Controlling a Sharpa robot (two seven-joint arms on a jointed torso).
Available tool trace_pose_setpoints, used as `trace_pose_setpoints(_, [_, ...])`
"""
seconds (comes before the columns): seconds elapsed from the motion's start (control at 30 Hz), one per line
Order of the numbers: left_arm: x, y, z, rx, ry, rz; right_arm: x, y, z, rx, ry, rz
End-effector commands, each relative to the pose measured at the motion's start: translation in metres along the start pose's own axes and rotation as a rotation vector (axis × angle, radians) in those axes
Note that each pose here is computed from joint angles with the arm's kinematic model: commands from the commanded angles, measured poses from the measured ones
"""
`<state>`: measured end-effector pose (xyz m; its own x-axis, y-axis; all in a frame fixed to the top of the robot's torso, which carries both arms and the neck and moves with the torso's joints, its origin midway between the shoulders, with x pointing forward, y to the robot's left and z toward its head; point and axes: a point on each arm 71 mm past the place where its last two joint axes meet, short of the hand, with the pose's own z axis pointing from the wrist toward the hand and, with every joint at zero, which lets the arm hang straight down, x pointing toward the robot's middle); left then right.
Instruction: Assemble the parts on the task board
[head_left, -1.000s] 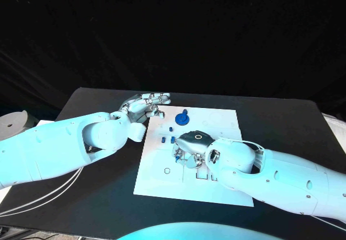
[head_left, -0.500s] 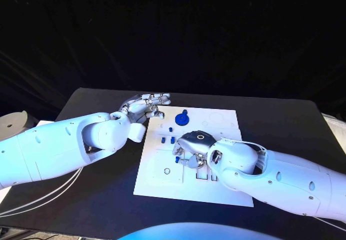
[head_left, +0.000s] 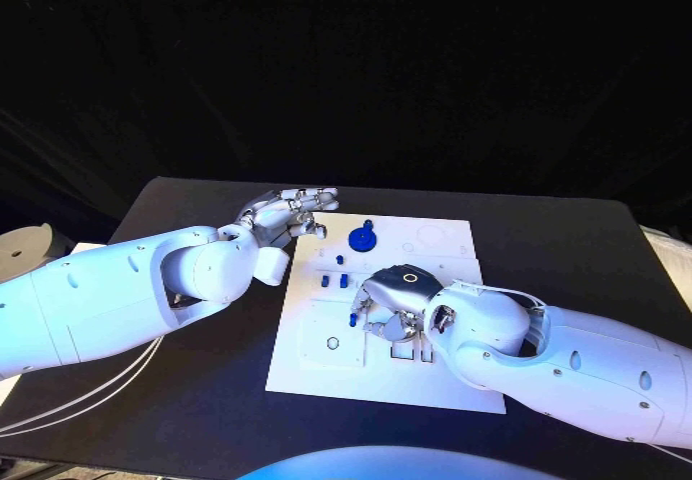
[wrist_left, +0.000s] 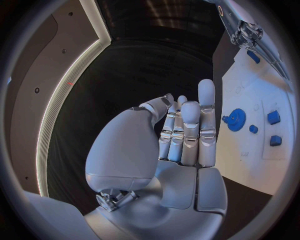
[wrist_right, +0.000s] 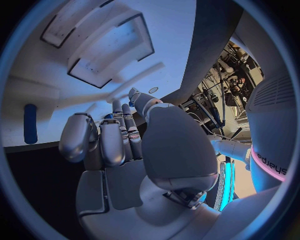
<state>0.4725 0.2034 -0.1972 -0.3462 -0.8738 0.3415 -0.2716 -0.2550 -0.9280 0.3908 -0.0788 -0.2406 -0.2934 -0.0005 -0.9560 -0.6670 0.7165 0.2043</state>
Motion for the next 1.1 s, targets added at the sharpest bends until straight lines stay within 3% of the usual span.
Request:
trace_pose_setpoints(0.03, [0.002, -0.0003, 0.0001, 0.002, 0.019, -0.007, 0.0, 0.0, 0.0, 0.006, 0.003, 0.006])
trace_pose_setpoints(0.73, [0.0008, -0.0003, 0.0003, -0.001, 0.018, 0.0, 0.002, 0.0, 0.0, 0.01, 0.025, 0.003])
trace_pose_setpoints(0.87, [0.0006, -0.0002, 0.0004, -0.001, 0.018, 0.001, 0.0, -0.001, 0.0, 0.017, -0.003, 0.005])
trace_pose_setpoints(1.1, [0.0007, -0.0002, 0.0004, -0.002, 0.021, 0.001, -0.011, -0.009, -0.006, 0.037, -0.104, 0.016])
